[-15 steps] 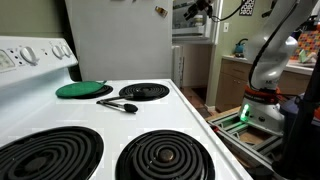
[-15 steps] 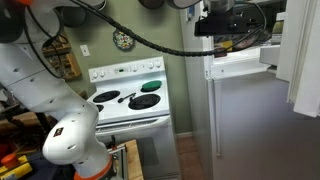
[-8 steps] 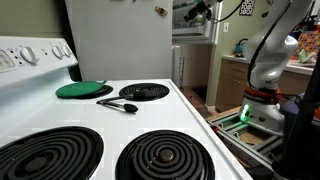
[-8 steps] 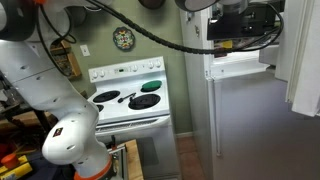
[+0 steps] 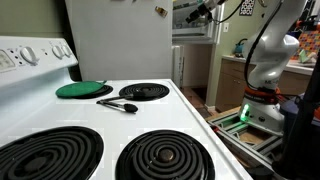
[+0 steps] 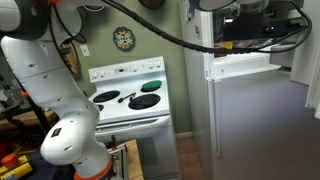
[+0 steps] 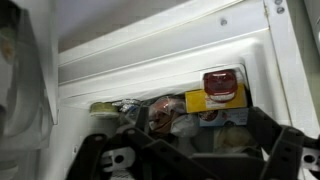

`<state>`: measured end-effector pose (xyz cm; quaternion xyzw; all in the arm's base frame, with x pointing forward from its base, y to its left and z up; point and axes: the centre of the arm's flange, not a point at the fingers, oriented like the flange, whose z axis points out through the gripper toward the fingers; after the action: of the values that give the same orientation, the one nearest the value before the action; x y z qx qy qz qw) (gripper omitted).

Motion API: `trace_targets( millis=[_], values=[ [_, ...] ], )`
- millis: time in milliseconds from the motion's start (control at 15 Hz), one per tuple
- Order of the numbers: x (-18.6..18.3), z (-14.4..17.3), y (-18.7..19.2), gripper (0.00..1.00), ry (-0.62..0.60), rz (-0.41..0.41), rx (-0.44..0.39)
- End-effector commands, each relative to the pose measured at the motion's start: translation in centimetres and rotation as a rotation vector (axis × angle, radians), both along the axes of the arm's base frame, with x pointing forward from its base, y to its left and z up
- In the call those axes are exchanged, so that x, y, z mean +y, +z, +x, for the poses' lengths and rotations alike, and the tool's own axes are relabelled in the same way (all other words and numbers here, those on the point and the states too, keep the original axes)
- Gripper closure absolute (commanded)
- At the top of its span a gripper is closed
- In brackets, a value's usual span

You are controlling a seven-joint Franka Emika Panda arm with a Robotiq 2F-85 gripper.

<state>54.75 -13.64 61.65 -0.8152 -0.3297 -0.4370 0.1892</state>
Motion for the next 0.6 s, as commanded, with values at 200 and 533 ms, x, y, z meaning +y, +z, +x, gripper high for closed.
trace_targets(
  millis=[200,533],
  values=[
    [-0.6,1.2,0.6,0.00,0.069,0.041,0.014],
    [2.4,0.6,1.2,0.00,0.167,0.053,0.052]
  ],
)
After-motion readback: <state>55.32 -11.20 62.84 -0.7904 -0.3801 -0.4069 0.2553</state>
